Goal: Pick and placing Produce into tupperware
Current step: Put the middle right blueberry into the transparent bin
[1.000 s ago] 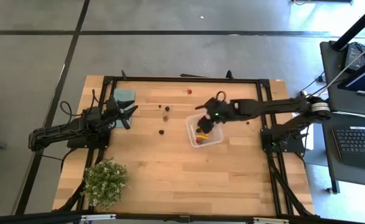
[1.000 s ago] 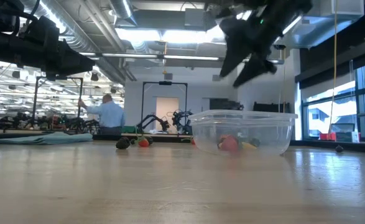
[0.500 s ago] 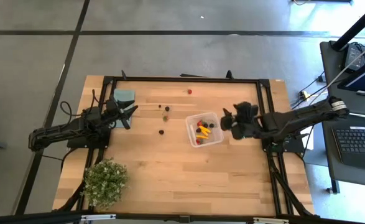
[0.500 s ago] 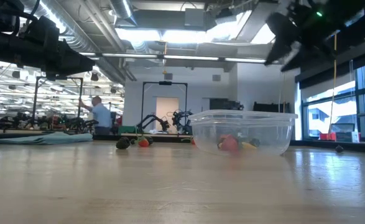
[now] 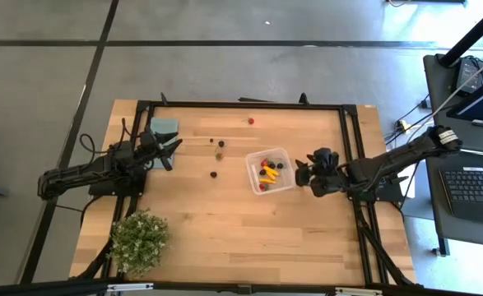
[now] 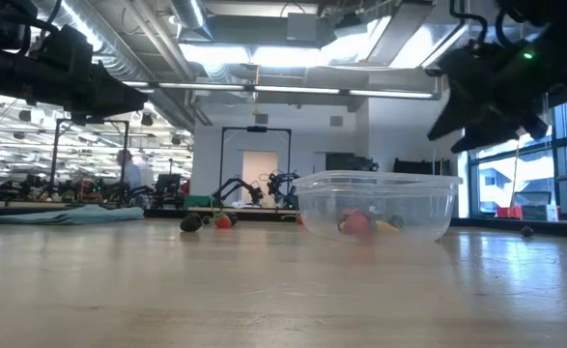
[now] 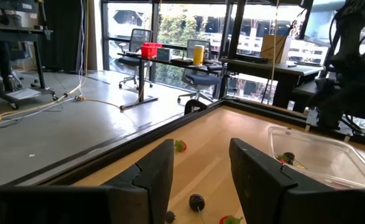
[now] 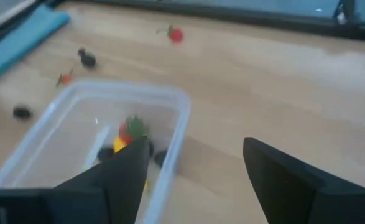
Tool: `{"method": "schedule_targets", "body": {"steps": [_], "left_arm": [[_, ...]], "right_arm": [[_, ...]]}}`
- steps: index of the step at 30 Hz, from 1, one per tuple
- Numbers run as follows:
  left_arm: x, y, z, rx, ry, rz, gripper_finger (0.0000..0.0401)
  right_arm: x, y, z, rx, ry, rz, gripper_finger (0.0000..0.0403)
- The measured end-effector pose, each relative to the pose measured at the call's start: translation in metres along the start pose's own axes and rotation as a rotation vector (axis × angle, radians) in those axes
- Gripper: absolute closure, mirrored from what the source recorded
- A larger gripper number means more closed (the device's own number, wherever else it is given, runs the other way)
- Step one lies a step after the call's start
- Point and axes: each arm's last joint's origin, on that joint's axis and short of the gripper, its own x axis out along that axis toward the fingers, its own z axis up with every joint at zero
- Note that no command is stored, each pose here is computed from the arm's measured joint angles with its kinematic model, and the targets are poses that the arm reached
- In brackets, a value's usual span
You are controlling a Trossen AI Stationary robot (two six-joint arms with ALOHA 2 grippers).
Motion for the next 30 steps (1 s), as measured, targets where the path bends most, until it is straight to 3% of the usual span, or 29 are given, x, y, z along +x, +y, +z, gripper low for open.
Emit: {"method": "schedule_targets", "body": {"steps": [14,20,30], "left_arm": [[0.0,0.0,0.0,0.0,0.0,0.0,0.0252],[0.0,0.0,0.0,0.0,0.0,0.0,0.0252],[0.0,0.0,0.0,-0.001,-0.001,0.001,0.0252]], "right_arm": [[-0.02,-0.043,-0.055,0.134,0.024,0.002,0.0189],[-0.021,-0.062,-0.071,0.127,0.175,-0.065,0.0205],[-0.012,-0.079,-0.081,0.341,0.145,-0.1,0.0229]]}}
